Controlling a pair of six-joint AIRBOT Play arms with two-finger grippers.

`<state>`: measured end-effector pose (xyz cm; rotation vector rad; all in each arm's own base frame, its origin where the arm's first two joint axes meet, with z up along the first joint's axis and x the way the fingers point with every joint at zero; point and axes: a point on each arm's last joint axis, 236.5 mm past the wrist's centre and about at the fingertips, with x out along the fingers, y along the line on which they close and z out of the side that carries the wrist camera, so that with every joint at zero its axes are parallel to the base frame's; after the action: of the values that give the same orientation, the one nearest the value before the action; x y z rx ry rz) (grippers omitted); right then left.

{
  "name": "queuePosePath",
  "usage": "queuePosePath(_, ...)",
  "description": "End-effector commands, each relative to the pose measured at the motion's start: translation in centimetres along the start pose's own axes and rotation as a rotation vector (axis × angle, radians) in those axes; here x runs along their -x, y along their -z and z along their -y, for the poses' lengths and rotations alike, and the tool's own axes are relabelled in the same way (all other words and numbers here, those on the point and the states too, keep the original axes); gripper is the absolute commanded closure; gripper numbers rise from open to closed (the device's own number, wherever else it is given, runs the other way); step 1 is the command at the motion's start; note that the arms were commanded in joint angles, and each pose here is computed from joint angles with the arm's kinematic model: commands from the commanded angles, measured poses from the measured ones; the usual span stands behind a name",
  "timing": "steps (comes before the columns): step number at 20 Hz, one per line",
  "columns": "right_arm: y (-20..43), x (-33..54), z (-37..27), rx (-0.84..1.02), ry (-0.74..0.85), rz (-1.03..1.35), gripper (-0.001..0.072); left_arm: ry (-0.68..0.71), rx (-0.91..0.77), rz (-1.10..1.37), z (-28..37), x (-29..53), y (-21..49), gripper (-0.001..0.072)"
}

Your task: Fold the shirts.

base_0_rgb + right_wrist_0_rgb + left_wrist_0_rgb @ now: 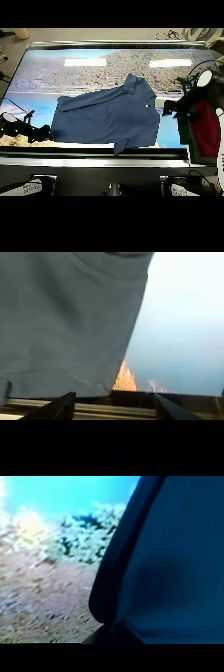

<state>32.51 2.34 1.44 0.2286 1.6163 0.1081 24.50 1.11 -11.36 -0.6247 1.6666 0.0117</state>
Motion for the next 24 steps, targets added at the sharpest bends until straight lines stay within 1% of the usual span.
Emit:
queuePosePath(1,5.3,-4.7,1.6,-0.034,0.027,-0.087,0.0111,0.011,-0.049,0.029,0.4,0.2,-0.7,0.0676)
queuePosePath(2,7.6,-7.0,1.5,-0.055,0.003,-0.135,0.0104,0.027,-0.066,0.048,0.9,0.6,-1.0,0.0676)
queuePosePath(3,9.6,-9.3,0.7,-0.079,-0.05,-0.178,0.0115,0.045,-0.084,0.07,1.6,1.1,-1.2,0.0677)
queuePosePath(4,10.4,-11.1,-0.1,-0.109,-0.099,-0.183,0.0155,0.053,-0.091,0.092,1.9,1.6,-1.3,0.0677)
queuePosePath(6,9.8,-13.1,-1.4,-0.17,-0.169,-0.124,0.0213,0.053,-0.104,0.123,2.3,2.5,-1.4,0.0676)
queuePosePath(7,9.2,-13.4,-1.8,-0.184,-0.191,-0.091,0.0224,0.055,-0.109,0.133,2.5,2.9,-1.3,0.0676)
queuePosePath(9,7.9,-13.7,-2.1,-0.211,-0.213,-0.04,0.0224,0.06,-0.118,0.151,2.9,3.6,-1.2,0.0677)
queuePosePath(11,7.8,-14.1,-3.4,-0.259,-0.275,-0.052,0.0224,0.06,-0.123,0.167,3.0,4.0,-1.2,0.0676)
queuePosePath(12,8.3,-14.5,-4.1,-0.259,-0.301,-0.071,0.0242,0.06,-0.124,0.17,3.1,4.0,-1.2,0.0676)
queuePosePath(13,8.7,-14.9,-4.3,-0.241,-0.293,-0.087,0.0375,0.067,-0.122,0.169,3.2,4.1,-1.2,0.0676)
queuePosePath(14,8.6,-14.9,-4.6,-0.224,-0.29,-0.083,0.0597,0.084,-0.119,0.17,3.6,4.2,-1.2,0.0677)
queuePosePath(15,7.9,-13.9,-5.0,-0.206,-0.303,-0.057,0.0691,0.1,-0.124,0.182,4.2,4.8,-1.4,0.0677)
queuePosePath(16,6.4,-11.7,-5.4,-0.146,-0.31,0.003,0.0692,0.122,-0.16,0.235,5.5,6.7,-2.2,0.0678)
queuePosePath(17,3.8,-7.8,-5.6,-0.072,-0.293,0.119,0.0692,0.147,-0.219,0.337,7.4,10.0,-3.5,0.0679)
queuePosePath(18,0.7,-2.5,-5.6,0.009,-0.247,0.285,0.0693,0.171,-0.302,0.503,10.1,15.6,-4.9,0.0679)
queuePosePath(19,-2.3,5.7,-6.0,0.11,-0.184,0.517,0.0693,0.184,-0.386,0.697,13.1,22.6,-5.4,0.0679)
queuePosePath(20,-3.7,14.9,-6.8,0.202,-0.122,0.759,0.0693,0.194,-0.477,0.944,16.6,31.5,-4.3,0.0679)
queuePosePath(21,-3.0,25.6,-7.7,0.273,-0.051,1.029,0.0692,0.194,-0.556,1.187,19.6,40.1,-1.5,0.068)
queuePosePath(22,-0.1,34.4,-8.6,0.318,0.0,1.247,0.0692,0.19,-0.635,1.438,22.2,48.4,3.6,0.068)
queuePosePath(23,4.0,41.0,-9.4,0.348,0.033,1.414,0.0692,0.188,-0.701,1.634,24.0,54.2,9.3,0.068)
queuePosePath(24,8.6,46.0,-10.2,0.375,0.043,1.549,0.0692,0.186,-0.764,1.782,25.3,58.0,15.2,0.068)
